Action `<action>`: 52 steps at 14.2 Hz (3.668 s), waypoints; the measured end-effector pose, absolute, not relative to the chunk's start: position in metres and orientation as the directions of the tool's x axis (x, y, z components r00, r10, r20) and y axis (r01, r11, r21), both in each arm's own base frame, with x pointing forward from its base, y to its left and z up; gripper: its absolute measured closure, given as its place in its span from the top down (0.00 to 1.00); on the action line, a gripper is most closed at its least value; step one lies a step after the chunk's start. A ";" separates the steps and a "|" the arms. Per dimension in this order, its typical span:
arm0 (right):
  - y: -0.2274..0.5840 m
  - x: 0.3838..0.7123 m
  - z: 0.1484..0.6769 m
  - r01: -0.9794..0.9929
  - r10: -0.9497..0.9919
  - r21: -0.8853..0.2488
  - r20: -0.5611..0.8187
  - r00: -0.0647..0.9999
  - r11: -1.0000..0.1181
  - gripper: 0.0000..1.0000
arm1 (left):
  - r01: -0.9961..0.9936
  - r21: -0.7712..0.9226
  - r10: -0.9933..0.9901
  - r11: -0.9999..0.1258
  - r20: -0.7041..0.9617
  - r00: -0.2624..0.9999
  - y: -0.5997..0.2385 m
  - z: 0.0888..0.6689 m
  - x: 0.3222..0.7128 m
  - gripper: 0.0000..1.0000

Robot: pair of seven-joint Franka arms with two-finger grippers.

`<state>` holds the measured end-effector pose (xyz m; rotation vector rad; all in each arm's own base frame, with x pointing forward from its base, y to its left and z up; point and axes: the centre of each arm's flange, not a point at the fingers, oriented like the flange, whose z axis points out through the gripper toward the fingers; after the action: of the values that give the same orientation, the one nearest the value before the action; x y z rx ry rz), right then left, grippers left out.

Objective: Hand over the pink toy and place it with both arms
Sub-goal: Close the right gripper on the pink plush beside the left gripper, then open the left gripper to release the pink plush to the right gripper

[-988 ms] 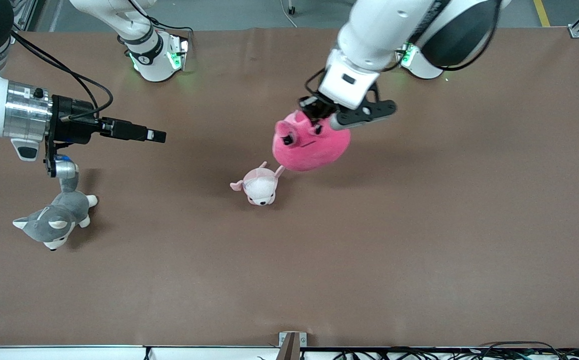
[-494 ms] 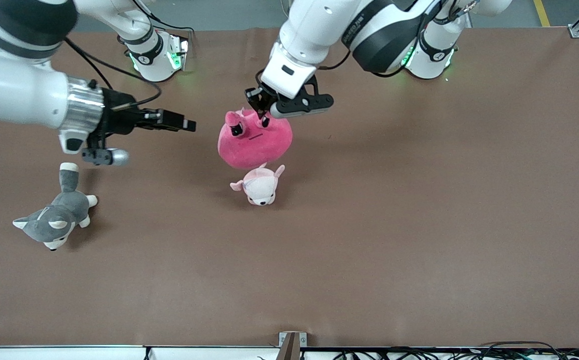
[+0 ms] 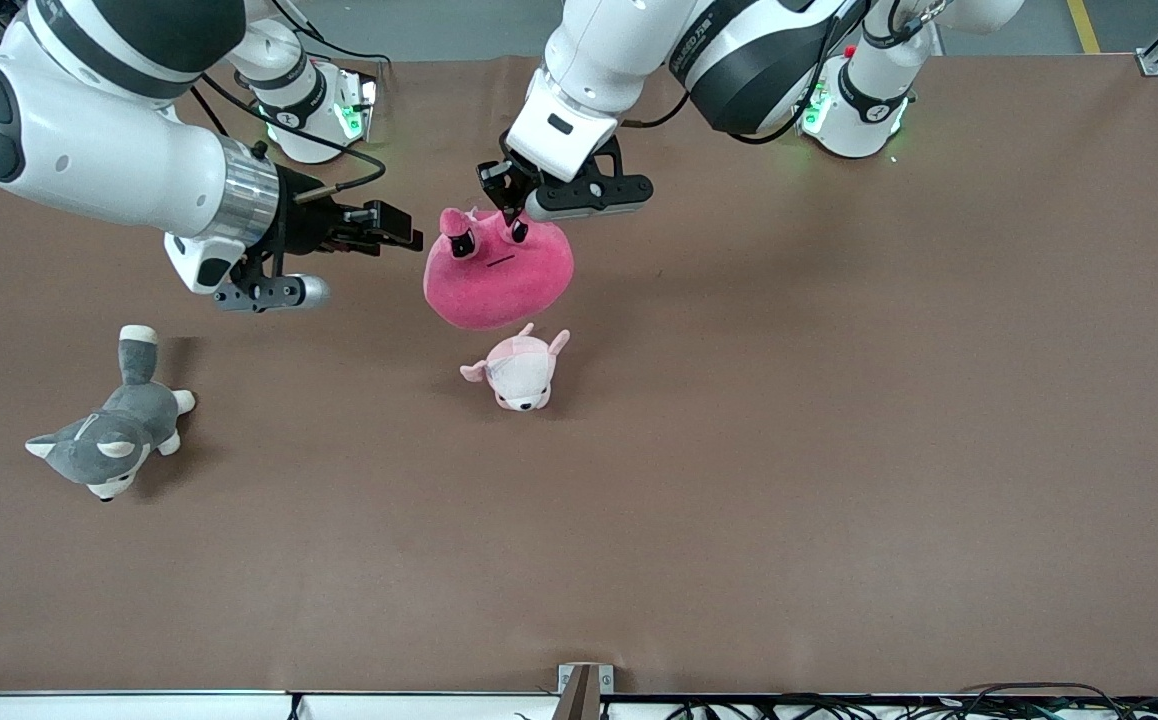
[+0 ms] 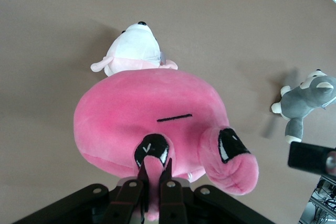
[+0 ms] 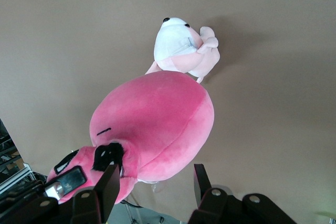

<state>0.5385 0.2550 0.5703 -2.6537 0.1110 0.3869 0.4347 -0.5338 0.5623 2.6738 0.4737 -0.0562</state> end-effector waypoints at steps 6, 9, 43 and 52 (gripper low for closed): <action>0.258 0.538 0.567 -0.139 -0.010 -0.423 -0.293 0.956 -0.895 0.67 | 0.338 0.394 0.319 -0.855 -0.116 0.941 -0.535 0.558 0.436 0.09; 0.273 0.532 0.566 -0.115 0.015 -0.422 -0.293 0.956 -0.899 0.67 | 0.337 0.393 0.317 -0.855 -0.116 0.941 -0.536 0.558 0.435 0.09; 0.321 0.521 0.540 -0.036 0.081 -0.386 -0.282 0.956 -0.922 0.09 | 0.338 0.379 0.316 -0.861 -0.121 0.941 -0.535 0.556 0.434 0.10; 0.267 0.541 0.546 -0.019 0.103 -0.383 -0.295 0.950 -0.923 0.09 | 0.281 0.313 0.298 -0.907 0.007 0.955 -0.505 0.600 0.428 0.89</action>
<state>0.5411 0.2673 0.5456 -2.7141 -0.0604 0.4392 0.4283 -0.5052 0.6004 2.7946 0.4243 0.0784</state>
